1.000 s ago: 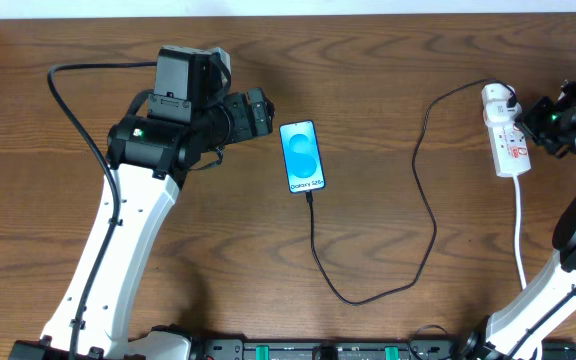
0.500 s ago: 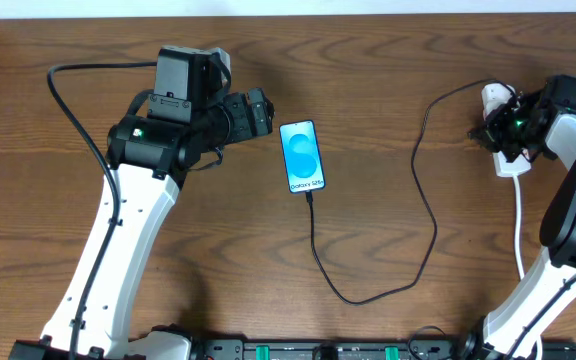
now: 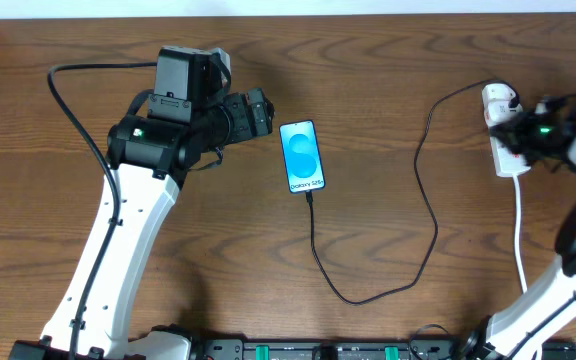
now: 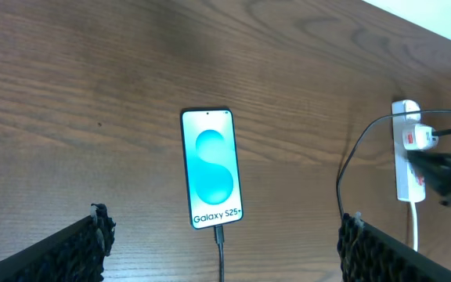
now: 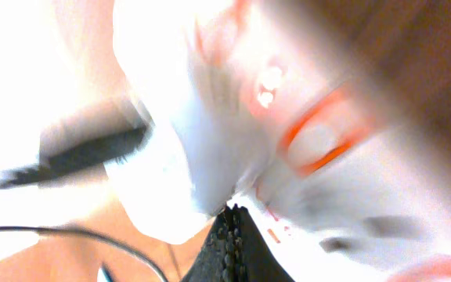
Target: Plug charger to phone and switch on socket
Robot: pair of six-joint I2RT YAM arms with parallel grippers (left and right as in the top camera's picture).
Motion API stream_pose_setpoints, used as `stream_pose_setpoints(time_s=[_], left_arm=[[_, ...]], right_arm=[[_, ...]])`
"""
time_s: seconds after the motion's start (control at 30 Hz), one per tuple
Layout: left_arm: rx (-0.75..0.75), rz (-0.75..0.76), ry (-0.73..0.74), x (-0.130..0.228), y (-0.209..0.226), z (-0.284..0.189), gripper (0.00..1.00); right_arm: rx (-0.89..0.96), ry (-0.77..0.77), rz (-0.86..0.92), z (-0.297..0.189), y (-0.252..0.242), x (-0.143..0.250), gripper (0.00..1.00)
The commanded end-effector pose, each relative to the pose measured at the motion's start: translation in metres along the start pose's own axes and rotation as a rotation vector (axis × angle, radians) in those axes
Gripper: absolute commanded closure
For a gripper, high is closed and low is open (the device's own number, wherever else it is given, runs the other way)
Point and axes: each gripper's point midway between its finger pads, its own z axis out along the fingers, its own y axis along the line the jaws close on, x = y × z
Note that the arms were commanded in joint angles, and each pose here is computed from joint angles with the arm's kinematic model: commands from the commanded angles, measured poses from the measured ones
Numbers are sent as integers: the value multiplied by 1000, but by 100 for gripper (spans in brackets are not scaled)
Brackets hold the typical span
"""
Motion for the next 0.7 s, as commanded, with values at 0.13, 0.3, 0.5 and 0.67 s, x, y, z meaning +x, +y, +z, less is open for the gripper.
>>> stream_pose_setpoints(time_s=[0.13,0.3,0.5,0.67], left_arm=[[-10,21,-10,-2,1,-2,7],[-10,21,-10,-2,1,-2,7],[-10,21,-10,-2,1,-2,7],[-10,21,-10,-2,1,-2,7]], right_arm=[[-4,-334,-180,-143,45,-54,98],[-15,-378,-307,-180,80,-35,98],[-53,-366,-526,-194,134,8,94],[-118,-285,-830,-190,189,76,86]])
